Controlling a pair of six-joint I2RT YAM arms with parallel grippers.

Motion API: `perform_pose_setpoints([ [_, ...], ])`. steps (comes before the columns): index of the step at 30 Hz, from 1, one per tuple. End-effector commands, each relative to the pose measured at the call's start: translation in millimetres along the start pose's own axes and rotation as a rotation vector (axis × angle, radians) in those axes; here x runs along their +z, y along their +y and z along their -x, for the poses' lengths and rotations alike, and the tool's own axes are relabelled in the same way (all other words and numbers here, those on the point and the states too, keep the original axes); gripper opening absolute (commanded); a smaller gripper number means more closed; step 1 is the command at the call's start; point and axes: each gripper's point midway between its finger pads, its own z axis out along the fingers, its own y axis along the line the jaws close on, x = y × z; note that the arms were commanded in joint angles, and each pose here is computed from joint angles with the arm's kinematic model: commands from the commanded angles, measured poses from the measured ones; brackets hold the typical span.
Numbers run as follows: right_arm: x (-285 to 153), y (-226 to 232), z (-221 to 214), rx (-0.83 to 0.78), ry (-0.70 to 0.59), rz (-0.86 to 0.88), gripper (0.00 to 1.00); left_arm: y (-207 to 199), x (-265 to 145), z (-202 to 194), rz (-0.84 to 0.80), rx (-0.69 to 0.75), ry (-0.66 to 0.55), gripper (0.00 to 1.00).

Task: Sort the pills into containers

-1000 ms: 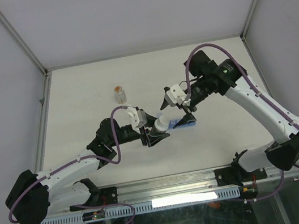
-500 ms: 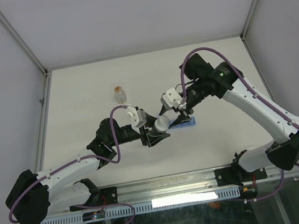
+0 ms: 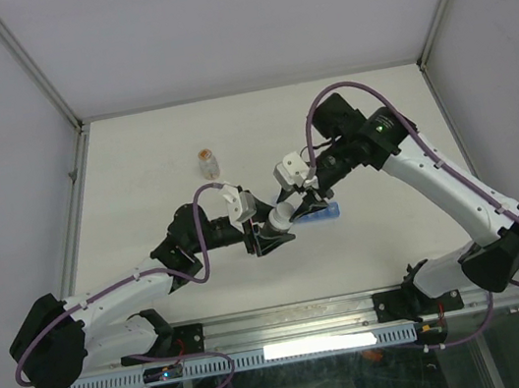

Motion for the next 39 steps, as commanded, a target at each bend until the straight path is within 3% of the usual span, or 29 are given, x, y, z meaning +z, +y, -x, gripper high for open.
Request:
perform_pose_setpoints([
  [1, -1.8, -3.8, 9.4, -0.002, 0.006, -0.004, 0.4, 1.7, 4.2, 22.6, -0.027, 0.071, -0.03, 0.0],
  [10, 9.1, 2.2, -6.3, 0.045, 0.102, 0.039, 0.4, 1.6, 6.2, 24.7, -0.049, 0.078, -0.01, 0.0],
  [17, 17.5, -5.4, -14.3, 0.149, 0.103, -0.017, 0.38, 5.6, 0.5, 41.7, 0.004, 0.112, -0.092, 0.0],
  [24, 33.7, -10.1, -31.1, 0.502, 0.116, -0.072, 0.31, 34.9, -11.6, 64.9, 0.208, 0.173, -0.189, 0.0],
  [29, 34.4, -37.8, -61.2, 0.833, 0.209, -0.318, 0.3, 73.6, -18.5, 58.2, 0.415, 0.165, -0.166, 0.0],
  [33, 40.7, -45.2, -74.9, 0.976, 0.203, -0.407, 0.3, 87.8, -14.8, 44.2, 0.465, 0.144, -0.125, 0.0],
  [36, 42.4, -46.7, -73.3, 0.99, 0.193, -0.4, 0.36, 94.3, -16.0, 30.1, 0.493, 0.136, -0.088, 0.0],
  [39, 38.7, -47.5, -54.4, 0.968, 0.136, -0.358, 0.54, 94.0, -19.7, 19.8, 0.5, 0.133, -0.067, 0.0],
])
